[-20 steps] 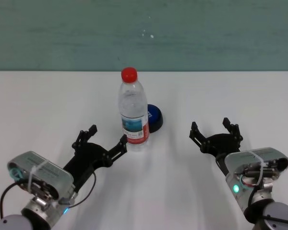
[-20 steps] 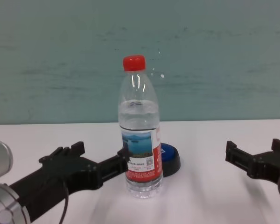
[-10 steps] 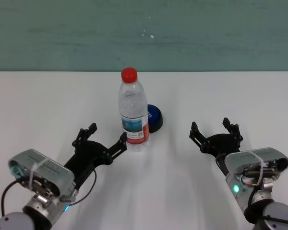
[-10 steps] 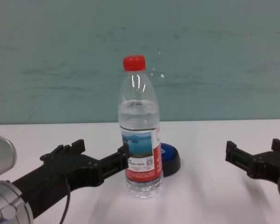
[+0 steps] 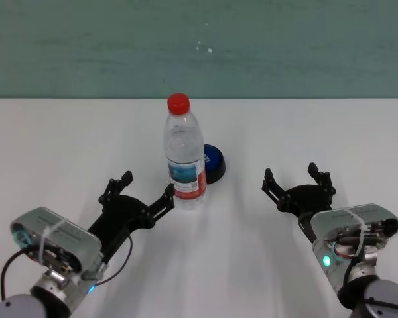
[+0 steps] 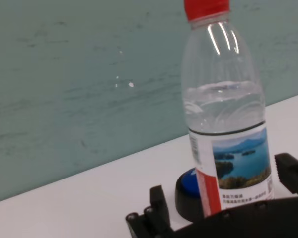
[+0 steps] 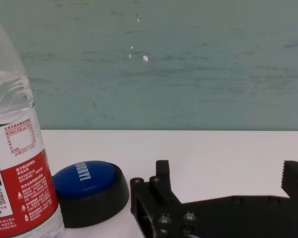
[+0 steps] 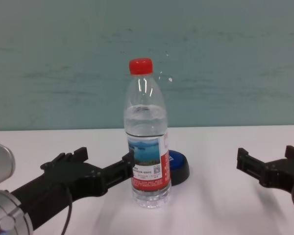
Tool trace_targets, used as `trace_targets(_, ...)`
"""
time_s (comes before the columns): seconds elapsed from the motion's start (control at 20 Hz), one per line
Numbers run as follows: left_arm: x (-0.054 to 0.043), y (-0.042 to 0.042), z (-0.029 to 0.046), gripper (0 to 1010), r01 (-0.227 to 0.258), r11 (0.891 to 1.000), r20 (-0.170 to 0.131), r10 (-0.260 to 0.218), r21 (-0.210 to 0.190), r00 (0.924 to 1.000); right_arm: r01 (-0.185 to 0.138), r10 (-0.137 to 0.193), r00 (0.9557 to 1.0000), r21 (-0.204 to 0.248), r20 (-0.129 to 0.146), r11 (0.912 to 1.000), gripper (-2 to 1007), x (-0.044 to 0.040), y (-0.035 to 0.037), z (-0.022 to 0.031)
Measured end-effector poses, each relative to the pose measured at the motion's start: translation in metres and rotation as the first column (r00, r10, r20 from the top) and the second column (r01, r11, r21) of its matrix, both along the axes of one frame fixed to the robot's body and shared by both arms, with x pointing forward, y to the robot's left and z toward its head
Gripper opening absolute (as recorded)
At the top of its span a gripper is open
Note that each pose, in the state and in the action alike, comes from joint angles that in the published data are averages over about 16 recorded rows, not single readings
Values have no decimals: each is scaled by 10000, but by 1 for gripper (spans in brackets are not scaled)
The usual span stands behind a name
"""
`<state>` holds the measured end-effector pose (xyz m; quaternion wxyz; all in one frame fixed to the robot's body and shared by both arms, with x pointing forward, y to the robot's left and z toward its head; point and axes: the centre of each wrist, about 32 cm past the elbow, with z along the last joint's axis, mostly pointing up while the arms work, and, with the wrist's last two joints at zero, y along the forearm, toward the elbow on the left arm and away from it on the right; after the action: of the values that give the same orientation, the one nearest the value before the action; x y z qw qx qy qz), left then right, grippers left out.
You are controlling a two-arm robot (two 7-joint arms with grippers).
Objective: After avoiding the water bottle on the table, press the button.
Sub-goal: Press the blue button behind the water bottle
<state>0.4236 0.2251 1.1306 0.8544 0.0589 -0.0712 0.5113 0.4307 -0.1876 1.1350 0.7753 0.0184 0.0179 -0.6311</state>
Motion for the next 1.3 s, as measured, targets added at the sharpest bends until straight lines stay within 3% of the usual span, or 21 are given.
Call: trace_targets(1.3,-46,170,37,1010,-197,9997,-135,196,-108,9997,0,0,10000,-1,0,10000,1004,0,0,0)
